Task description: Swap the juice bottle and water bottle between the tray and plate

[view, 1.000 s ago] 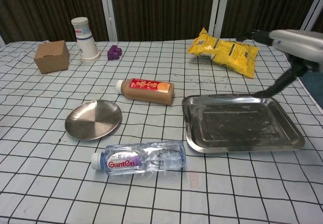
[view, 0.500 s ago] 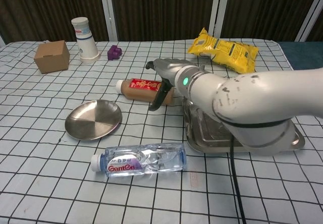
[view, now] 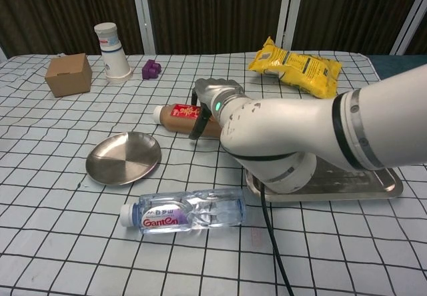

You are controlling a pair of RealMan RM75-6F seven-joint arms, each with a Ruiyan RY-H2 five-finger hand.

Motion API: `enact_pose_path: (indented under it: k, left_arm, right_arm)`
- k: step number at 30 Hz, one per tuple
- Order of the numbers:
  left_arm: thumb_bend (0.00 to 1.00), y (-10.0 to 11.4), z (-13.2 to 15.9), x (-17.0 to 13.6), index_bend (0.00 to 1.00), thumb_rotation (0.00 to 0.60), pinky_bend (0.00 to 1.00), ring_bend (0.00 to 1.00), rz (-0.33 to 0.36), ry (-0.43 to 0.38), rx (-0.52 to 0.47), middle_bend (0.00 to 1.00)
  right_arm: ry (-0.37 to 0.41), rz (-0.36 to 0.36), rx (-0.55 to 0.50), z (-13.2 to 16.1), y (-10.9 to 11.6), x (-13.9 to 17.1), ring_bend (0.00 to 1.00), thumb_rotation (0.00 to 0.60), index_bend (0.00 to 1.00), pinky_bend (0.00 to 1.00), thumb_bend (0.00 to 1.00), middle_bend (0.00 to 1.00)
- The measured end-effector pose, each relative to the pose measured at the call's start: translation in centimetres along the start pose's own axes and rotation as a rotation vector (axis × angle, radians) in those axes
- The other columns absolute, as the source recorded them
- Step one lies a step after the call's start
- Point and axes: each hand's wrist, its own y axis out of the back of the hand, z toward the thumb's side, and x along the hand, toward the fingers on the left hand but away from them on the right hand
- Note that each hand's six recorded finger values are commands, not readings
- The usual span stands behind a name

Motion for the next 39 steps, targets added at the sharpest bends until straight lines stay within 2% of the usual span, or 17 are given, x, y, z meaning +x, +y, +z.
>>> enact_pose_path:
  k: [2, 7, 14, 18, 21, 24, 30, 33, 37, 39]
  left_arm:
    - [0.36, -0.1, 0.1, 0.0, 0.00, 0.600, 0.08, 0.00, -0.003, -0.003, 0.003, 0.00]
    - [0.36, 0.1, 0.1, -0.1, 0.00, 0.600, 0.08, 0.00, 0.005, -0.001, -0.003, 0.00]
    - [0.36, 0.3, -0.2, -0.1, 0.00, 0.600, 0.08, 0.00, 0.006, 0.003, -0.011, 0.00]
    - [0.35, 0.1, -0.3, -0.1, 0.00, 0.600, 0.08, 0.00, -0.001, 0.006, -0.008, 0.00]
    - [0.35, 0.1, -0.2, 0.0, 0.00, 0.600, 0.08, 0.00, -0.001, 0.007, -0.012, 0.00]
    - [0.35, 0.1, 0.0, 0.0, 0.00, 0.600, 0.08, 0.00, 0.001, 0.000, -0.013, 0.00]
    - [0.35, -0.4, 0.5, 0.2, 0.00, 0.600, 0.08, 0.00, -0.015, -0.019, -0.011, 0.00]
    - [0.35, -0.2, 0.5, 0.1, 0.00, 0.600, 0.08, 0.00, -0.005, -0.019, -0.013, 0.00]
    - [0.35, 0.0, 0.3, -0.1, 0.00, 0.600, 0.08, 0.00, -0.006, -0.017, -0.019, 0.00]
    - [0.35, 0.0, 0.1, -0.1, 0.00, 0.600, 0.08, 0.00, -0.007, -0.014, -0.023, 0.00]
  right_arm:
    - [-0.007, -0.005, -0.011, -0.2, 0.0, -0.3, 0.26, 0.600, 0.58, 0.38, 0.32, 0.44]
    - [-0.006, -0.017, -0.011, -0.2, -0.1, -0.5, 0.50, 0.600, 0.77, 0.64, 0.36, 0.58]
    - [0.014, -0.074, -0.023, 0.1, 0.5, -0.3, 0.66, 0.600, 0.93, 0.77, 0.44, 0.74]
    - [0.059, -0.149, -0.056, 0.9, 1.9, 0.4, 0.67, 0.600, 0.94, 0.78, 0.45, 0.75]
    - [0.114, -0.177, -0.087, 1.9, 2.7, 1.4, 0.67, 0.600, 0.94, 0.78, 0.45, 0.75]
    - [0.188, -0.169, -0.126, 3.5, 2.9, 3.0, 0.67, 0.600, 0.94, 0.77, 0.45, 0.75]
    - [0.335, -0.094, -0.172, 7.8, 1.6, 6.9, 0.66, 0.600, 0.92, 0.75, 0.45, 0.75]
    - [0.347, -0.085, -0.159, 8.8, 0.9, 7.4, 0.62, 0.600, 0.86, 0.72, 0.45, 0.75]
    - [0.309, -0.099, -0.113, 9.0, 0.1, 6.3, 0.58, 0.600, 0.79, 0.68, 0.45, 0.74]
    - [0.293, -0.099, -0.091, 9.3, -0.1, 5.5, 0.54, 0.600, 0.74, 0.63, 0.45, 0.70]
